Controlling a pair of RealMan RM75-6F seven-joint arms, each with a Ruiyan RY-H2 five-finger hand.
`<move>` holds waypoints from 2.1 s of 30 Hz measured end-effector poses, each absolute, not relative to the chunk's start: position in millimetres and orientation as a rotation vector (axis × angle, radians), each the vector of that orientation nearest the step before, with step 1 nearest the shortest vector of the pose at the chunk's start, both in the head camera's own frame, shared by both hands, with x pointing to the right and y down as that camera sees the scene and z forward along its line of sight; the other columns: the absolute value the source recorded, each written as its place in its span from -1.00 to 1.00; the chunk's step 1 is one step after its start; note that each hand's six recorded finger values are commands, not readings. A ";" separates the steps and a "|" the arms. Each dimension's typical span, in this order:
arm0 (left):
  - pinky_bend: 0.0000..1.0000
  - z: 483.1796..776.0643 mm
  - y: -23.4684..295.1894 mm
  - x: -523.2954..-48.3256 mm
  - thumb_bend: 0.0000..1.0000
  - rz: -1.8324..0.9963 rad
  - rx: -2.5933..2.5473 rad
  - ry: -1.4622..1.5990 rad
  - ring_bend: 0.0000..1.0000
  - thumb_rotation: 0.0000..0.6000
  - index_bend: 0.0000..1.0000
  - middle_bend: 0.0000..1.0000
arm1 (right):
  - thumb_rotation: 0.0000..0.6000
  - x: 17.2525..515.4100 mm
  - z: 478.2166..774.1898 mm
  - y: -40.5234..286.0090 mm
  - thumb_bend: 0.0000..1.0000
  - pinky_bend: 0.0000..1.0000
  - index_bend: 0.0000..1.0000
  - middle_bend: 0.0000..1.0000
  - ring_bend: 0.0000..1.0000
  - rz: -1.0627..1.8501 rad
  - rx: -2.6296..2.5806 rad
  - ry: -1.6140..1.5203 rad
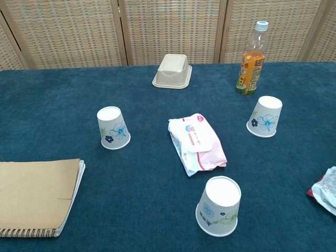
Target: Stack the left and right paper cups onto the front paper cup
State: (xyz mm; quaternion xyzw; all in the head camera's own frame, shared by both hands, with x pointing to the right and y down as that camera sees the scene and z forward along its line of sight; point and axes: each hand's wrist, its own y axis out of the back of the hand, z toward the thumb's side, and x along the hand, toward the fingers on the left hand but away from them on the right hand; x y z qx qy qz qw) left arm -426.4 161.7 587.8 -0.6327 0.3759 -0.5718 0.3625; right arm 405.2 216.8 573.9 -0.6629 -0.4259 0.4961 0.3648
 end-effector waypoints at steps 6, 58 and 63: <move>-1.00 598.5 143.0 -411.3 -0.50 -1.460 -1.669 0.926 -1.00 1.00 -0.59 -1.00 | 1.00 404.9 573.5 216.6 -0.82 -1.00 -0.68 -1.00 -1.00 1.272 -1.708 -1.098; -1.00 694.9 71.3 -220.3 -0.51 -1.428 -1.880 0.460 -1.00 1.00 -0.61 -1.00 | 1.00 449.0 588.6 198.9 -0.82 -1.00 -0.68 -1.00 -1.00 1.387 -1.720 -1.247; -1.00 697.1 72.7 -212.0 -0.49 -1.430 -1.877 0.433 -1.00 1.00 -0.43 -1.00 | 1.00 450.9 587.7 198.4 -0.82 -1.00 -0.68 -1.00 -1.00 1.386 -1.719 -1.255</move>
